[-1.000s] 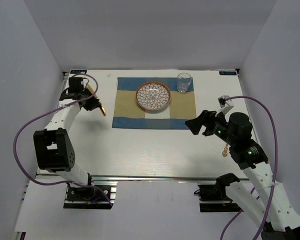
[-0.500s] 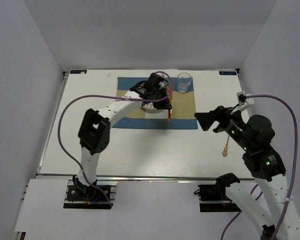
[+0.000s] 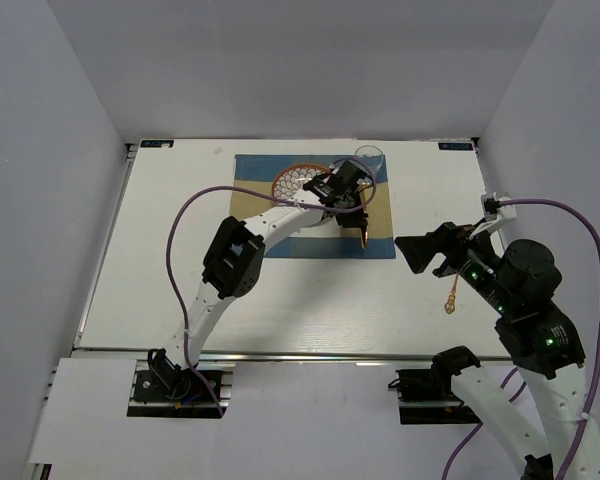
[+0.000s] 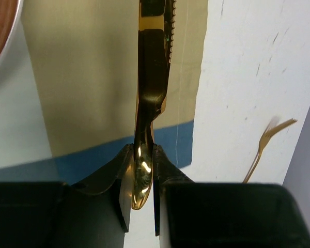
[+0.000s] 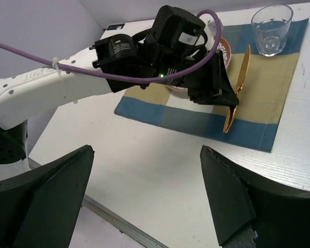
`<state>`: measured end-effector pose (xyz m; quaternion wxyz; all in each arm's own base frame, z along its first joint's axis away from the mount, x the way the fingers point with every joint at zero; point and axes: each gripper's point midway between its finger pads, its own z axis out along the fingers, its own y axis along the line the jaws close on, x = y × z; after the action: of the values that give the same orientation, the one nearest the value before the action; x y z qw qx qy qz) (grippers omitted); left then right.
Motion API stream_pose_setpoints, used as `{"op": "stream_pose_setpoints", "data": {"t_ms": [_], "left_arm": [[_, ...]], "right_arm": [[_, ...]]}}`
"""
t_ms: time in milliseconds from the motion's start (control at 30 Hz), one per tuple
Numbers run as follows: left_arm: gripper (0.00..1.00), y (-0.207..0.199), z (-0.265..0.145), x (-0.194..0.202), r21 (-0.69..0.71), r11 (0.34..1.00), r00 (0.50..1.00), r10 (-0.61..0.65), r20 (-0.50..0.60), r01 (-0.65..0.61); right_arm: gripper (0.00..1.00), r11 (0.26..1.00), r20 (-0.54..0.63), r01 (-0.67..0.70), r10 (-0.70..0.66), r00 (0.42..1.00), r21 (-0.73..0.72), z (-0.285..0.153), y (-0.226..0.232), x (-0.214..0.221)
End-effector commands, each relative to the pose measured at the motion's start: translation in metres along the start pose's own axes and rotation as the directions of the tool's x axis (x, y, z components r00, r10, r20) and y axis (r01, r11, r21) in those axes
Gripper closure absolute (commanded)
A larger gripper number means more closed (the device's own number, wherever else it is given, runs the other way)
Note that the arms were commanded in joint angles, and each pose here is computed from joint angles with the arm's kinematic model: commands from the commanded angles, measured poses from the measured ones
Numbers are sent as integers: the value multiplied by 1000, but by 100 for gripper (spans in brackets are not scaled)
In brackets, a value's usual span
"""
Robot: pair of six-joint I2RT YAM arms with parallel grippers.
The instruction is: Set the dinner table for one person
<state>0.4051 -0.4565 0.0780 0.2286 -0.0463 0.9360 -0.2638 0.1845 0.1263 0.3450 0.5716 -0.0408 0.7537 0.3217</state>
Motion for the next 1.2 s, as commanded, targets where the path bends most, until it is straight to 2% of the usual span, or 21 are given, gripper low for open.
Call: {"op": "stream_pose_setpoints", "data": {"t_ms": [0, 300, 867, 1033, 1167], "left_arm": [[100, -34, -11, -26, 108, 994, 998, -13, 65, 6], [100, -26, 23, -24, 134, 990, 999, -36, 30, 32], [100, -10, 48, -5, 100, 992, 997, -71, -25, 73], [73, -10, 44, -10, 93, 993, 997, -74, -5, 74], [64, -12, 39, -12, 95, 993, 998, -69, -2, 69]], "right_arm": [[11, 999, 33, 29, -28, 999, -14, -10, 7, -11], [11, 999, 23, 49, -49, 999, -3, -14, 2, -5], [11, 999, 8, 52, -52, 999, 11, -11, -3, 1], [11, 998, 3, 58, -58, 998, 13, -11, -3, 1], [11, 999, -2, 54, -54, 999, 7, -9, -2, 2]]}}
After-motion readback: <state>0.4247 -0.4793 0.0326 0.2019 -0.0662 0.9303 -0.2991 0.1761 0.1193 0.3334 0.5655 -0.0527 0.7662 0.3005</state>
